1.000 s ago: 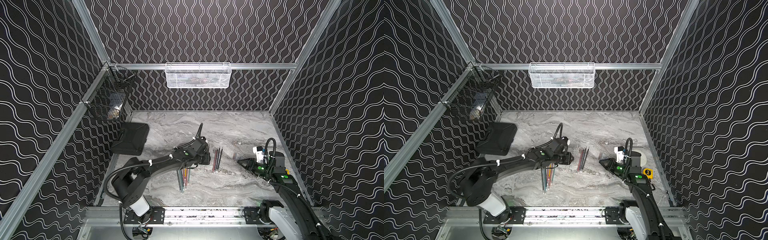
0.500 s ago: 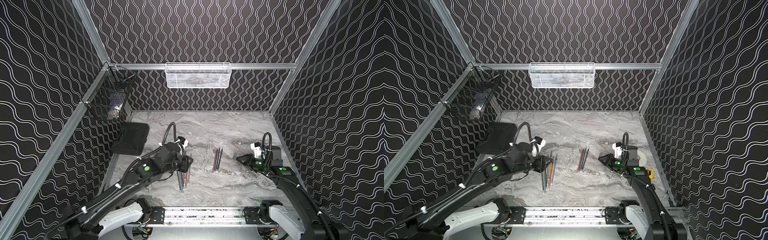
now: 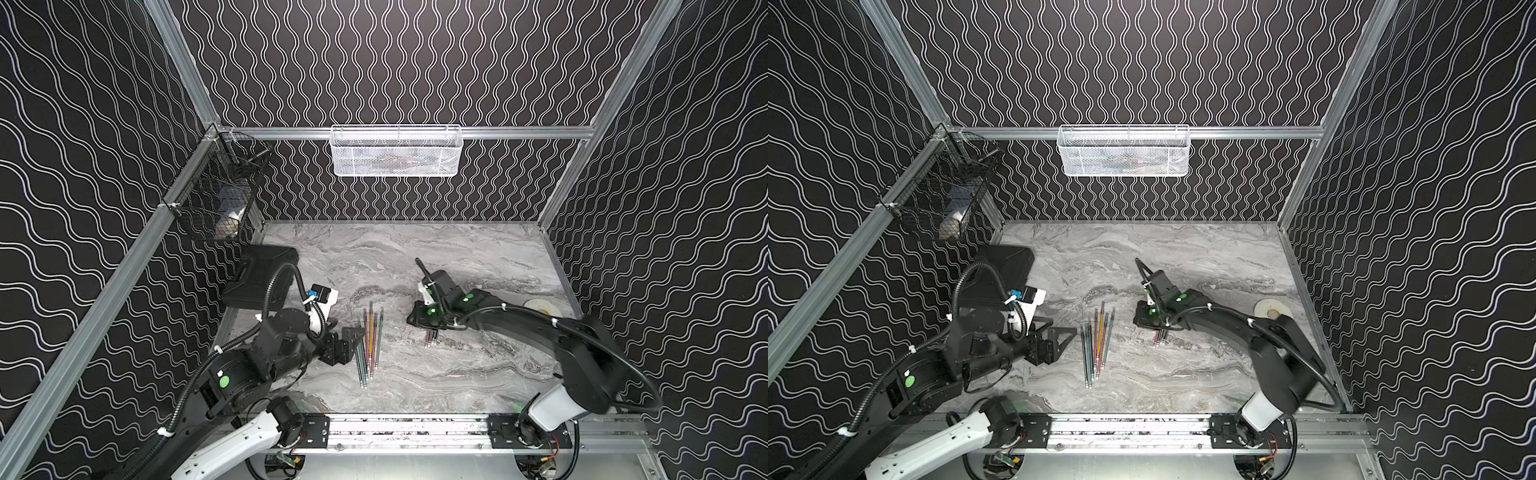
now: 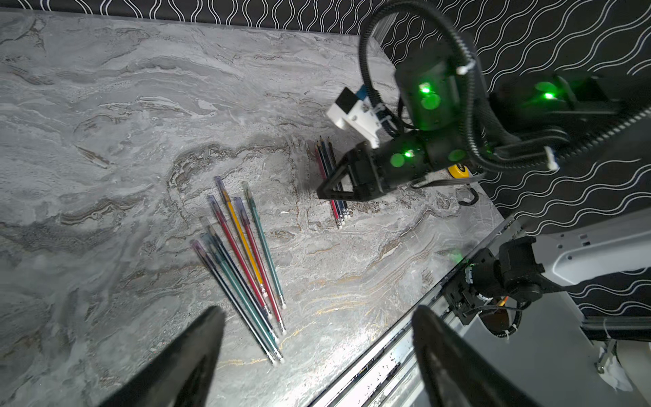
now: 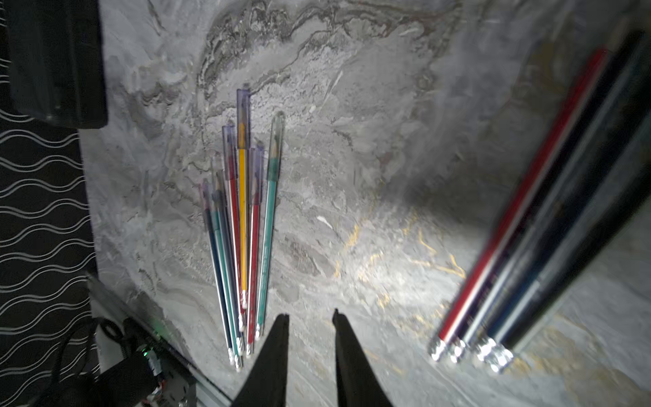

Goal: Remove the protective cover of the pencils
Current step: Pick up the pencil from the center of the board.

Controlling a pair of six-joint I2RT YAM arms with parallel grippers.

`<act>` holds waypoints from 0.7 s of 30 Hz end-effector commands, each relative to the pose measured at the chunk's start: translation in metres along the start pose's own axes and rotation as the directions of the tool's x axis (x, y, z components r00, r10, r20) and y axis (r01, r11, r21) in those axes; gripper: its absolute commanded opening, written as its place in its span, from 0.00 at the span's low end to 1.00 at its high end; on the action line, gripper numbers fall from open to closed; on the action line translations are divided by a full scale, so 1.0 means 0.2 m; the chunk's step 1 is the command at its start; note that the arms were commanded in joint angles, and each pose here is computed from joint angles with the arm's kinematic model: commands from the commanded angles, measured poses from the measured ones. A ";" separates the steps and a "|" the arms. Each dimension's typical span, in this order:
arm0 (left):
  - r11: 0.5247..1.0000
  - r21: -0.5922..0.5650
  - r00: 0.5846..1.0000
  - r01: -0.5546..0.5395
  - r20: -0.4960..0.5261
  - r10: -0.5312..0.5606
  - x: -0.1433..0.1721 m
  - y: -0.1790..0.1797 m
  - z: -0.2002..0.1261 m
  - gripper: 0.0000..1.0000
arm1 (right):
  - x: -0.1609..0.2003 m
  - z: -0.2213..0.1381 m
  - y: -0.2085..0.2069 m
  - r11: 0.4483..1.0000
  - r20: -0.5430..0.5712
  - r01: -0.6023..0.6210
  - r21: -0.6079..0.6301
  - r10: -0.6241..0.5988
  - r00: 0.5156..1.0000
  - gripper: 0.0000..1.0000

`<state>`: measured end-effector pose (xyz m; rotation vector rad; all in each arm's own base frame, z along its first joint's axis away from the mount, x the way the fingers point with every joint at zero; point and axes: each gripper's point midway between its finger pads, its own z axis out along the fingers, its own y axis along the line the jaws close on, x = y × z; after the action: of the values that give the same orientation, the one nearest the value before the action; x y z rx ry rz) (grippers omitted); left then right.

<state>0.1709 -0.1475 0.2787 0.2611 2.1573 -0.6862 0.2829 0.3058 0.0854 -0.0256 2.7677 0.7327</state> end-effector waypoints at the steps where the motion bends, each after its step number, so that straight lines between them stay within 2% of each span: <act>1: 1.000 0.001 1.000 0.003 0.013 -0.003 0.00 0.01 -0.03 1.00 | -0.05 0.10 0.04 0.997 -0.005 -0.028 0.076 0.028 1.000 0.24; 7: 1.000 0.007 1.000 0.004 0.021 -0.004 0.03 0.02 -0.03 1.00 | -0.09 0.28 0.14 0.984 -0.041 -0.043 0.175 0.051 0.998 0.24; 10: 1.000 0.030 0.999 0.001 0.037 -0.002 0.02 0.01 -0.05 1.00 | -0.09 0.37 0.11 0.967 -0.056 -0.054 0.248 0.070 0.996 0.26; 21: 0.998 0.056 0.994 0.006 0.106 -0.012 0.01 0.01 -0.14 1.00 | -0.09 0.48 0.12 0.945 -0.058 -0.039 0.325 0.061 0.996 0.26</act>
<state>0.1526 -0.1324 0.2882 0.2485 2.0609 -0.7444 0.3258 0.3819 0.0262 0.0528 2.9106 0.3763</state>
